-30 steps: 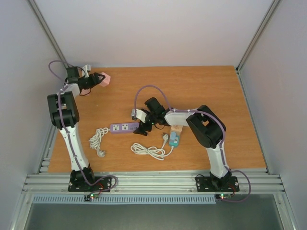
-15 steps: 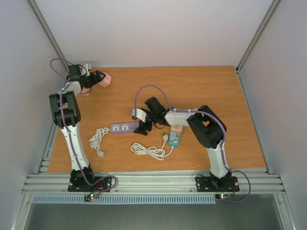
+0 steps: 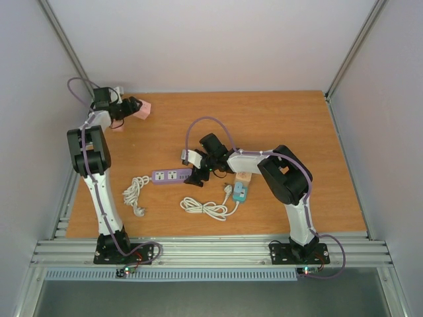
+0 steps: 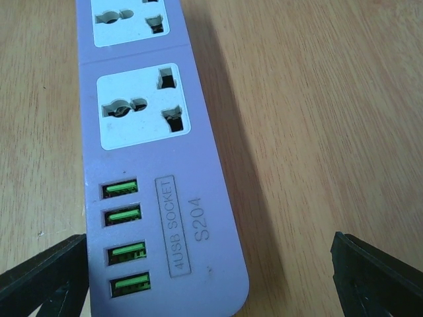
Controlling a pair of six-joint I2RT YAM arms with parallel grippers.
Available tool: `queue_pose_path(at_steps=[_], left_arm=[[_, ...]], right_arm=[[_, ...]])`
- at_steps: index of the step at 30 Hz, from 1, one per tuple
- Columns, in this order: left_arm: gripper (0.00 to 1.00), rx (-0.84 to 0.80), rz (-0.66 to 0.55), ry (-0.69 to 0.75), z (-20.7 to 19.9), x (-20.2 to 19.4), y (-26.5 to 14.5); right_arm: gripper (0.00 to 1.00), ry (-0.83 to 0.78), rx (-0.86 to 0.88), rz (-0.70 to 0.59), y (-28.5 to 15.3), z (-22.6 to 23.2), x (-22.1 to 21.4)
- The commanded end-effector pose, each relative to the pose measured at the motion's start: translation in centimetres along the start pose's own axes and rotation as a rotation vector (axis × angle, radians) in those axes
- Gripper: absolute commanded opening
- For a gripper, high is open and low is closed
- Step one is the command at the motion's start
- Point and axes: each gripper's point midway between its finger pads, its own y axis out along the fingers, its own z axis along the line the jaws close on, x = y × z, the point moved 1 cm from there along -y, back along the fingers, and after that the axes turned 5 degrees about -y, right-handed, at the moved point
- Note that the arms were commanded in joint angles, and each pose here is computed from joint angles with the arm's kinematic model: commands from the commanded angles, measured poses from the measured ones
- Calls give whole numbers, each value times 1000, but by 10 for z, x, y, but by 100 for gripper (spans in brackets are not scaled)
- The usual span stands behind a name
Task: Pull the plug off the socket
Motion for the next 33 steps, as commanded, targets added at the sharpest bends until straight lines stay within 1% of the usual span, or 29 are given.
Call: queue_pose_path(at_steps=[1, 6, 11, 14, 17, 20, 23, 30, 33], left_arm=[[80, 114, -41, 49, 10, 17, -17], [80, 153, -59, 38, 15, 25, -25], [84, 97, -50, 86, -5, 28, -36], [88, 98, -52, 149, -14, 23, -50], [98, 109, -65, 202, -23, 19, -69], [100, 114, -82, 268, -40, 17, -96], [100, 106, -85, 331, -55, 6, -122], [100, 93, -58, 429, -78, -36, -173], [100, 88, -14, 470, -85, -52, -189]], right_arm=[[98, -18, -25, -34, -12, -7, 19], [99, -23, -30, -39, -14, -8, 22], [99, -30, -33, -47, -18, -9, 27], [98, -38, -30, -44, -19, -8, 28], [98, -47, -26, -40, -19, -7, 30], [98, -63, -17, -31, -19, -6, 33], [98, -102, -8, -10, -16, -1, 35], [98, -175, 27, 37, 3, 13, 44], [97, -194, 38, 61, 12, 15, 51]])
